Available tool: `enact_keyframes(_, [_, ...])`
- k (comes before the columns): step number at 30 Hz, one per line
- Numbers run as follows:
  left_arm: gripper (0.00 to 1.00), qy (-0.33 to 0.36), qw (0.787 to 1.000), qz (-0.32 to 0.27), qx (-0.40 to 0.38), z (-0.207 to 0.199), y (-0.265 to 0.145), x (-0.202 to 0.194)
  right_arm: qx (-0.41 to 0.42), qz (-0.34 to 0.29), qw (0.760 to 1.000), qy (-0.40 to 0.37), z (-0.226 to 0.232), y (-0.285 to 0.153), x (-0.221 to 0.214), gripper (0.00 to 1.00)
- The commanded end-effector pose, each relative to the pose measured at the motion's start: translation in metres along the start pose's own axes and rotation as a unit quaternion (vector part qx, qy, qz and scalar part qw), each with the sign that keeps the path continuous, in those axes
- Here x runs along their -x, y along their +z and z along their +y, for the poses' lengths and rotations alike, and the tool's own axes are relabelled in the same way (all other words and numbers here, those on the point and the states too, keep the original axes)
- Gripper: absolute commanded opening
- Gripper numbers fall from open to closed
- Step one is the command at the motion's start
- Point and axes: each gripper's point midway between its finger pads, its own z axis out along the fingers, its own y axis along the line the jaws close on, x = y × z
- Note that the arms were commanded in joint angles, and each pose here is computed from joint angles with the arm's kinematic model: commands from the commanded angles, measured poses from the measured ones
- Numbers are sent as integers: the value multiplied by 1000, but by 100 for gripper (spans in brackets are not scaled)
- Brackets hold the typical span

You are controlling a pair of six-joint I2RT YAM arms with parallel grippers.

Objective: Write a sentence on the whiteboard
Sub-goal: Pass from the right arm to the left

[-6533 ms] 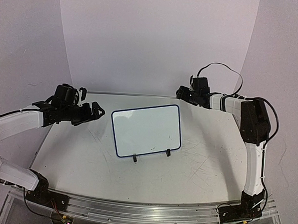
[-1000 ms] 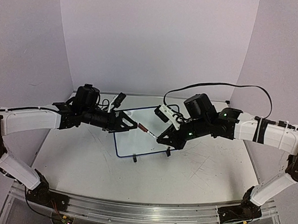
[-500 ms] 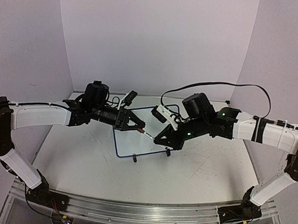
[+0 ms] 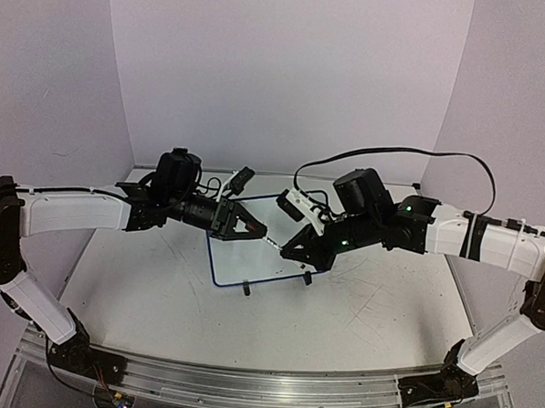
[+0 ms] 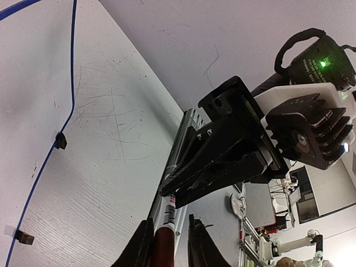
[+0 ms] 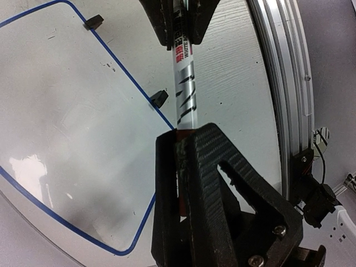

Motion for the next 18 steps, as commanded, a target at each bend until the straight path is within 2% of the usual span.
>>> enact_keyframes(1, [14,40,999,-13,-25,-25,-8,9,-11,-24,1000,-10,-2,-2,15,0])
enact_keyframes(3, [4,48,998,-20,-20,-26,-10,11,-17,-26,999,-5,-4,-3,16,0])
enact_keyframes(4, [1,56,998,-26,-15,-27,-12,13,-29,-29,999,1,-8,-4,17,5])
enact_keyframes(8, [0,100,992,-70,18,-36,-27,28,-70,-64,993,70,-23,-7,22,53])
enact_keyframes(11, [0,127,985,-114,39,-46,-41,44,-42,-112,984,128,-16,-8,36,67])
enact_keyframes(13, [0,143,978,-147,39,-58,-50,54,-30,-161,973,163,-15,-16,50,76])
enact_keyframes(14, [0,150,975,-161,38,-64,-55,59,-23,-191,964,181,-14,-21,55,88])
enact_keyframes(15, [0,156,972,-174,40,-70,-59,65,-13,-227,955,191,-12,-31,62,94])
enact_keyframes(16, [0,163,968,-186,41,-76,-64,70,-3,-264,942,205,-11,-40,68,98])
enact_keyframes(18, [0,181,959,-217,36,-91,-76,78,12,-324,917,234,-10,-59,79,98])
